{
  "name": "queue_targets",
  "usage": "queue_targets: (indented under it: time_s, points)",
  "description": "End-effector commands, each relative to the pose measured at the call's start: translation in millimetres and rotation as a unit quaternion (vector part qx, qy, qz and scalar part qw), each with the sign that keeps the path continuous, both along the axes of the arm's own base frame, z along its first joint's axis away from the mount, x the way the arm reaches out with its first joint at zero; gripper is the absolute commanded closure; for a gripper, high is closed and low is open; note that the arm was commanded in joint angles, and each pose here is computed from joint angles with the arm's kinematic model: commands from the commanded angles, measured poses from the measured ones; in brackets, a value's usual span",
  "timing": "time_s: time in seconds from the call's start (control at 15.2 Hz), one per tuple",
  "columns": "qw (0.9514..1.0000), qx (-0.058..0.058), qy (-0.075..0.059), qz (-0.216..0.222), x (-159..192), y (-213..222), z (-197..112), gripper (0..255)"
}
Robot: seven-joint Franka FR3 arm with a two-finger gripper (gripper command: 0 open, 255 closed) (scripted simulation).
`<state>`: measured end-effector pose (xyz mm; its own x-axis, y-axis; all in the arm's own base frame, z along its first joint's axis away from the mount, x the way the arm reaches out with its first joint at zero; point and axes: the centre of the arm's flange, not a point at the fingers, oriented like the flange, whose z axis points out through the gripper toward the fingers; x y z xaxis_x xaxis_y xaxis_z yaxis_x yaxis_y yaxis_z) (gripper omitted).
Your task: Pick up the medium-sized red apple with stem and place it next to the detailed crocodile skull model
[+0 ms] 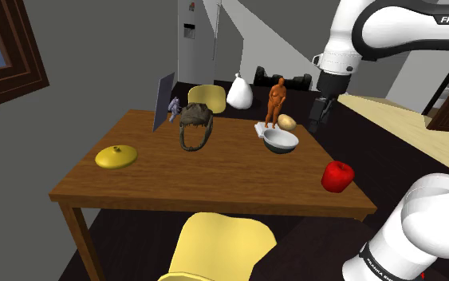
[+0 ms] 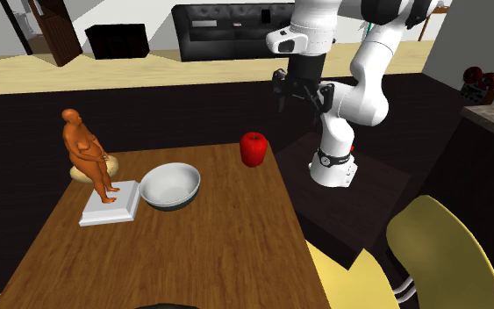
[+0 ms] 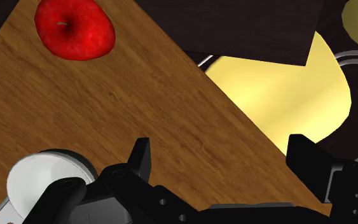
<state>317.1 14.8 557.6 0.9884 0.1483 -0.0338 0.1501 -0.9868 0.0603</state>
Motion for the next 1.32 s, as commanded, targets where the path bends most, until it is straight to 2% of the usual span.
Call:
queue_targets:
  time_s: [0.0,0.59,1.25]
  points:
    - [1.0,0.0,0.0,0.0,0,0,0,0]
    - [0.9987,0.022,-0.042,0.019,-54,-105,-54,0]
    - [0.9942,0.045,-0.089,0.041,-103,-220,-124,0]
